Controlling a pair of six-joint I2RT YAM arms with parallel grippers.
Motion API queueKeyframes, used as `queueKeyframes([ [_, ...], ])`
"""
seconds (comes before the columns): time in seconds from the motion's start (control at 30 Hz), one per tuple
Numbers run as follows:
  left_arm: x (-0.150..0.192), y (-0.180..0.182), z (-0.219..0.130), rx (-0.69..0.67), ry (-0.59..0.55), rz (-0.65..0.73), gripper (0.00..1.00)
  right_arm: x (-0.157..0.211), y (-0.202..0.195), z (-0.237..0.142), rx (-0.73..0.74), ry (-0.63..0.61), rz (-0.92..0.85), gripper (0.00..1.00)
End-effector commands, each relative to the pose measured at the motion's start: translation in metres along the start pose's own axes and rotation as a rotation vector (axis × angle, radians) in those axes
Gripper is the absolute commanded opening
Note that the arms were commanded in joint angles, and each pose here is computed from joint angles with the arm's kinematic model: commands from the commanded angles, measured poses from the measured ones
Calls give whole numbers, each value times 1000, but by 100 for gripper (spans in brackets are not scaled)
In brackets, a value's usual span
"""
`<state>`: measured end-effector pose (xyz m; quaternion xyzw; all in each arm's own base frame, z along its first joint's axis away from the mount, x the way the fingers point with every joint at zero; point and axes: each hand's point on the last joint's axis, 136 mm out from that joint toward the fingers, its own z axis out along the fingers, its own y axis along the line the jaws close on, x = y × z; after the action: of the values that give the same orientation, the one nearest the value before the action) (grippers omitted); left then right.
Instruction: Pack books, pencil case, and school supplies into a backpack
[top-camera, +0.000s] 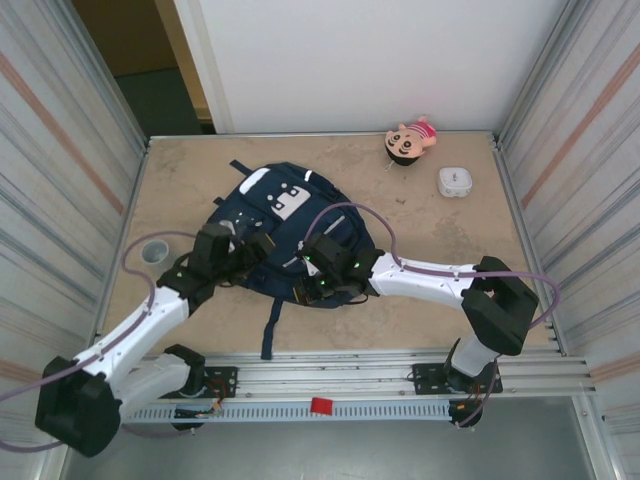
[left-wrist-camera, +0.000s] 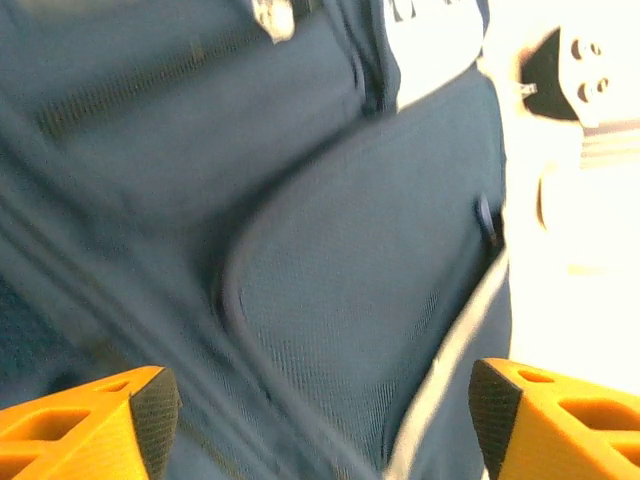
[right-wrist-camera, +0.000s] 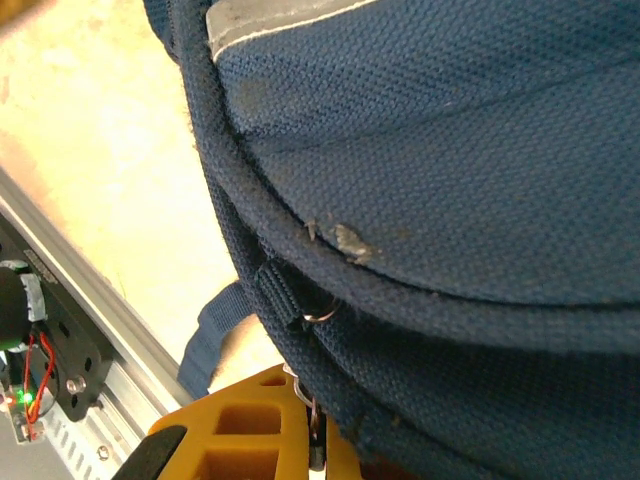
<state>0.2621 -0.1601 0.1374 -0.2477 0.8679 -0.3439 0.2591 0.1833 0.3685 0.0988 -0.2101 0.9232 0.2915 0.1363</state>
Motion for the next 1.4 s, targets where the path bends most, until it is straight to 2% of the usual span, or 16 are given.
queueKeyframes([
  [0.0, 24, 20, 4, -31, 25, -177, 77, -12, 21, -3, -63, -29, -41, 0],
  [0.17, 40, 16, 18, 1, 28, -211, 72, -10, 23, -3, -78, -23, -46, 0],
  [0.3, 41, 6, 31, 33, 33, -228, 62, -9, 26, -5, -97, -26, -53, 0],
  [0.47, 33, 6, 35, 19, 0, -216, 36, -5, 22, -9, -86, -29, -56, 0],
  [0.63, 26, 35, 22, -109, 3, -154, 9, -1, -4, -25, -25, -35, -37, 0],
  [0.77, 16, 60, 8, -156, 26, -127, 0, 3, -42, -43, 56, -35, -2, 0],
  [0.93, 6, 79, -12, -207, 24, -80, 0, 4, -85, -67, 115, -43, 54, 0],
  [1.1, 1, 78, -18, -227, 39, -21, 0, 1, -94, -73, 98, -38, 60, 0],
  [1.13, 1, 76, -19, -220, 40, -20, 4, 0, -90, -73, 83, -36, 54, 0],
  [1.37, 13, 21, -28, -31, 67, -91, 60, -1, -58, -68, 24, -49, 3, 0],
])
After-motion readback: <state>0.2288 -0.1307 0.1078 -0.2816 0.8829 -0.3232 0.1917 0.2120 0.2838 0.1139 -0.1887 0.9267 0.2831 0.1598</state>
